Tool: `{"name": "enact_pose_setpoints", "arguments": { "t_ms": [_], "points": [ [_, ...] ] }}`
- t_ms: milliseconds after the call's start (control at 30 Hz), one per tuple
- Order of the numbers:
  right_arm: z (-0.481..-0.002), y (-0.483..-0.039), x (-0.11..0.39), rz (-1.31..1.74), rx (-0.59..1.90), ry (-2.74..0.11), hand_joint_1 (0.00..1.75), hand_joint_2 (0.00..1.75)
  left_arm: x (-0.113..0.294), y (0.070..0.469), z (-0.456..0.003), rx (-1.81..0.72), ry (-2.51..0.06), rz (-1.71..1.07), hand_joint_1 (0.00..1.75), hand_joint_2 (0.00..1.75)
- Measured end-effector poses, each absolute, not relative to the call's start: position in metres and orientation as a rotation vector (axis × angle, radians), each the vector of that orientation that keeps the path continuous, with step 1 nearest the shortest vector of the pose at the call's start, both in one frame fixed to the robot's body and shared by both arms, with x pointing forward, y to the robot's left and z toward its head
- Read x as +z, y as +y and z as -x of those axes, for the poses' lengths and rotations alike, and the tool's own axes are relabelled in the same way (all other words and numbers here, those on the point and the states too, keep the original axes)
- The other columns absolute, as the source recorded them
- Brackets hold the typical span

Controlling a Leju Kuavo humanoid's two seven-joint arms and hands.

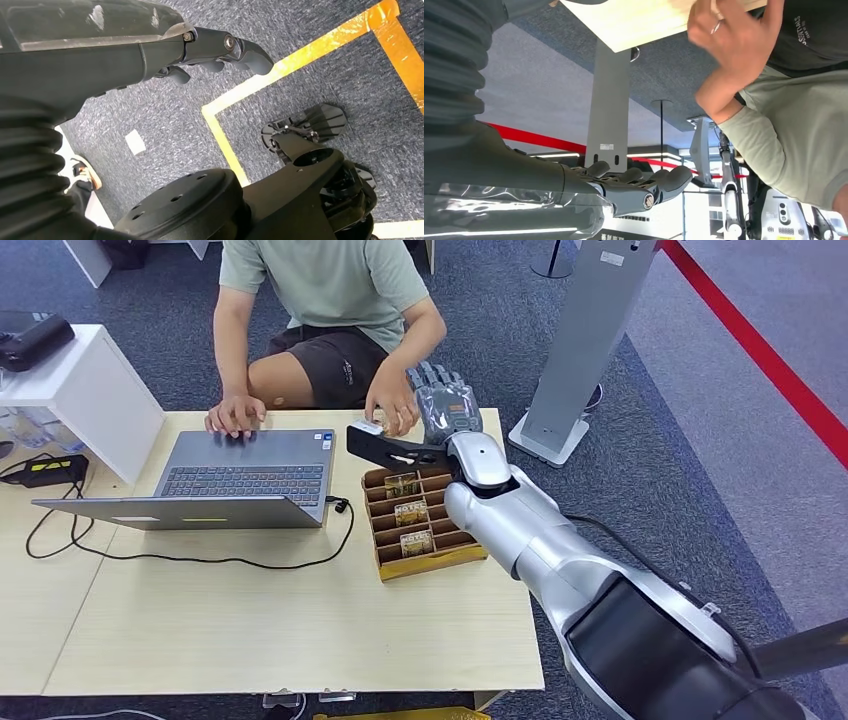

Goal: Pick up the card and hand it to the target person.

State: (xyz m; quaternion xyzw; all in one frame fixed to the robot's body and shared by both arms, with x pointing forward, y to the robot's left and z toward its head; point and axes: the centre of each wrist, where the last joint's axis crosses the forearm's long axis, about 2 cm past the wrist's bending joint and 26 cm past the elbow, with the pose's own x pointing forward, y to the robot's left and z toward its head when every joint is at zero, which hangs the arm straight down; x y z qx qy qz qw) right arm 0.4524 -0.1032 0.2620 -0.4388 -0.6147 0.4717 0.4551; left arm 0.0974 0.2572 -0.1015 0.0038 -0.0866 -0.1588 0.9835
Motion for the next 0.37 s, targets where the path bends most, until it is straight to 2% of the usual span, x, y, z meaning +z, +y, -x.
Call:
{"name": "enact_pose_setpoints", "arguments": {
  "t_ms": [200,367],
  "points": [
    [-0.447,-0.103,0.260,0.990,1.094,-1.604,0.00,1.75,-0.102,0.258,-0.094,-0.290,-0.171,-0.020,0.00,0.00],
    [-0.422,-0.120,0.224,0.732,0.939,-1.615,0.00,1.75,-0.105,0.260,-0.083,-0.260,-0.157,-0.019,0.00,0.00]
  ]
}}
